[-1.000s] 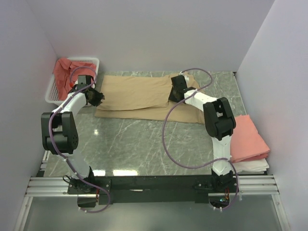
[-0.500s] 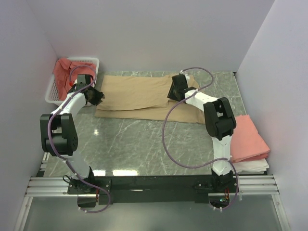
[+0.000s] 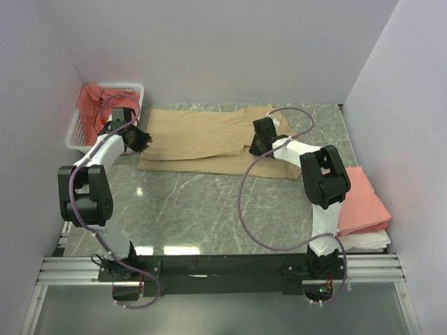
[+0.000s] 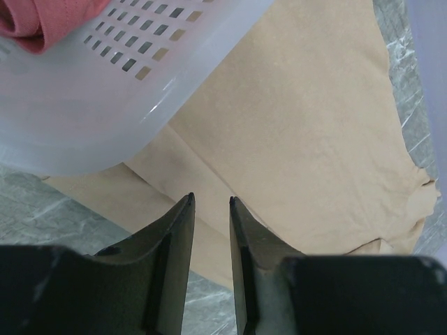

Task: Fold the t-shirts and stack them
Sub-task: Fold the tshirt

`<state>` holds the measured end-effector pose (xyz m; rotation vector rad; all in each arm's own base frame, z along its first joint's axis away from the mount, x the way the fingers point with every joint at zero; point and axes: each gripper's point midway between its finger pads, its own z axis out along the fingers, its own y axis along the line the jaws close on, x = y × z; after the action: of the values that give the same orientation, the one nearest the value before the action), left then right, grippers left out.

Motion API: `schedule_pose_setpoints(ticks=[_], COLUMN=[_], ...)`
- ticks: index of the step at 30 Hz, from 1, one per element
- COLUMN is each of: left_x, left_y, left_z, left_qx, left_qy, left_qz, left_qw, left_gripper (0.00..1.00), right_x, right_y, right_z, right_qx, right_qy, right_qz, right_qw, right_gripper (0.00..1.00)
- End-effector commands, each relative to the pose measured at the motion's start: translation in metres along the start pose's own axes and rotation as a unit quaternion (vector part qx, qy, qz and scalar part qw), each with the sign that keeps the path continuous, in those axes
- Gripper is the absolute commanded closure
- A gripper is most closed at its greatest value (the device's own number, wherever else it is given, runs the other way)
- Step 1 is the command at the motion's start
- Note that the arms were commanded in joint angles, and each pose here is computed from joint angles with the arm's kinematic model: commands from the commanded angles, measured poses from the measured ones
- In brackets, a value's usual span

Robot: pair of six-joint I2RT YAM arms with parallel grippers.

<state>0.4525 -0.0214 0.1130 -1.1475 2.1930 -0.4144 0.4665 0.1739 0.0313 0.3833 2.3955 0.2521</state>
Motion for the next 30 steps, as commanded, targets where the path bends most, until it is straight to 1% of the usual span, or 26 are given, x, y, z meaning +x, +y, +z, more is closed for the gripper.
schedule_pose_setpoints(ticks=[1, 12, 18, 19, 20, 21, 22, 25, 28, 29, 30], left_x=[-0.013, -0.016, -0.017, -0.017, -0.016, -0.017, -0.018, -0.018, -0.015, -0.015, -0.013], left_y=[-0.024, -0.029, -0.031, -0.031, -0.032, -0.031, -0.032, -0.032, -0.029, -0.028, -0.024], left_z=[-0.017, -0.013, -0.011, -0.011, -0.011, -0.01, -0.011, -0.012, -0.012, -0.014, -0.013], left_qx=[0.035, 0.036, 0.037, 0.038, 0.039, 0.037, 0.039, 0.038, 0.035, 0.035, 0.031], left_qy=[-0.016, -0.014, -0.015, -0.014, -0.013, -0.013, -0.014, -0.014, -0.012, -0.014, -0.013], left_qz=[0.011, 0.012, 0.013, 0.012, 0.013, 0.013, 0.013, 0.015, 0.016, 0.017, 0.017], left_qw=[0.999, 0.999, 0.999, 0.999, 0.999, 0.999, 0.999, 0.999, 0.999, 0.999, 0.999], left_gripper=[0.68, 0.68, 0.68, 0.68, 0.68, 0.68, 0.67, 0.67, 0.67, 0.67, 0.67], right_x=[-0.023, -0.037, -0.045, -0.049, -0.051, -0.053, -0.056, -0.056, -0.059, -0.067, -0.056], right_y=[0.012, 0.023, 0.039, 0.042, 0.045, 0.047, 0.053, 0.066, 0.072, 0.076, 0.07], right_z=[0.006, 0.022, 0.026, 0.024, 0.023, 0.022, 0.023, 0.024, 0.017, 0.005, 0.003], right_qx=[-0.011, -0.004, -0.031, -0.035, -0.04, -0.045, -0.052, -0.078, -0.093, -0.104, -0.102], right_qy=[-0.025, -0.024, -0.027, -0.033, -0.036, -0.037, -0.037, -0.023, -0.024, -0.035, -0.027], right_qz=[0.005, -0.008, -0.005, -0.006, -0.005, -0.004, -0.004, -0.008, -0.002, 0.003, 0.007], right_qw=[1.0, 1.0, 0.999, 0.999, 0.999, 0.998, 0.998, 0.997, 0.995, 0.994, 0.994], right_gripper=[0.84, 0.82, 0.79, 0.77, 0.68, 0.64, 0.56, 0.47, 0.45, 0.46, 0.48])
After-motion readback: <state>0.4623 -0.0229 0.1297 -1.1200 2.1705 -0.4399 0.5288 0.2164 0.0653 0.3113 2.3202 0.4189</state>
